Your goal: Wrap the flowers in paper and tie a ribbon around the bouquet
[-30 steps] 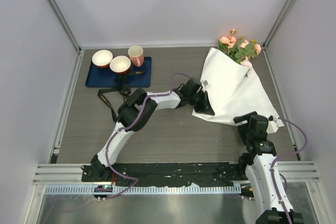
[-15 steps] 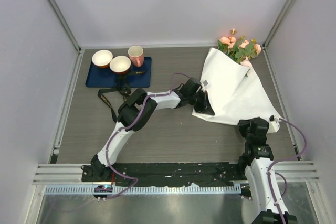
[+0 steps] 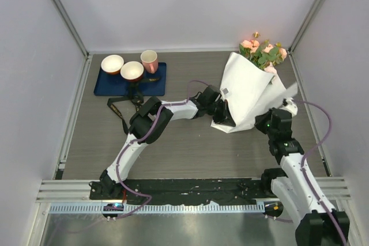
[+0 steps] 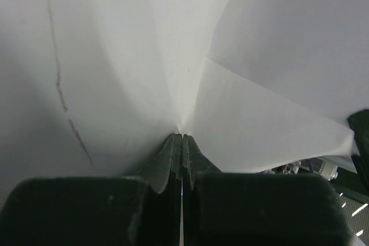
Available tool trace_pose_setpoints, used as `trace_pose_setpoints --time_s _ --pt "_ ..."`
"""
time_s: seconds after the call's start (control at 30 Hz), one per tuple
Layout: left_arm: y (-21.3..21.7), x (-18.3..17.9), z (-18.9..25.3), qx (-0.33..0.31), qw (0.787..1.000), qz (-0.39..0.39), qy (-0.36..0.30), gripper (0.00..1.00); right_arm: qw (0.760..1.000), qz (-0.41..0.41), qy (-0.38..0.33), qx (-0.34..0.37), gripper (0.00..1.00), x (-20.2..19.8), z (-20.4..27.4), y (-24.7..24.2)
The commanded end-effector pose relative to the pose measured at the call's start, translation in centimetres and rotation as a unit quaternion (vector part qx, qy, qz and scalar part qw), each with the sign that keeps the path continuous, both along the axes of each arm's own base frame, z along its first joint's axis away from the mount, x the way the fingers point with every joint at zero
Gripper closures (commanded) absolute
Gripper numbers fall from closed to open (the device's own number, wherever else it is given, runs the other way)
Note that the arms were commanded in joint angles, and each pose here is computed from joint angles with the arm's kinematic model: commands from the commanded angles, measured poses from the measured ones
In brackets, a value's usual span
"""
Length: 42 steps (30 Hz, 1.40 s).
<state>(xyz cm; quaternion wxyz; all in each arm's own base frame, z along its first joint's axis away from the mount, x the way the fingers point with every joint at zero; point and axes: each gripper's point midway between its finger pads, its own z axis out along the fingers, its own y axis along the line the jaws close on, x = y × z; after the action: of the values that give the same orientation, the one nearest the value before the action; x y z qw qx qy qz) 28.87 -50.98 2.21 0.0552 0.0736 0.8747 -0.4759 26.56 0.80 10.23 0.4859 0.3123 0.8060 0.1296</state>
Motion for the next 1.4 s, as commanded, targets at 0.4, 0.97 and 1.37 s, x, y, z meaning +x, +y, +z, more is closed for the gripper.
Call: trace_pose_setpoints --time_s 0.4,0.97,1.37 --pt "5.3 -1.5 -8.0 0.135 0.99 0.032 0.024 1.0 0.946 0.299 0.06 -0.107 1.0 5.8 1.2 13.9" --pt "5.2 0.7 -0.5 0.042 0.994 0.07 -0.072 0.91 0.943 0.302 0.119 -0.074 1.0 8.0 -1.7 12.9" --pt "8.2 -1.2 4.9 0.036 0.993 0.04 -0.11 0.77 0.93 0.334 0.147 -0.055 1.0 8.8 -3.0 14.4"
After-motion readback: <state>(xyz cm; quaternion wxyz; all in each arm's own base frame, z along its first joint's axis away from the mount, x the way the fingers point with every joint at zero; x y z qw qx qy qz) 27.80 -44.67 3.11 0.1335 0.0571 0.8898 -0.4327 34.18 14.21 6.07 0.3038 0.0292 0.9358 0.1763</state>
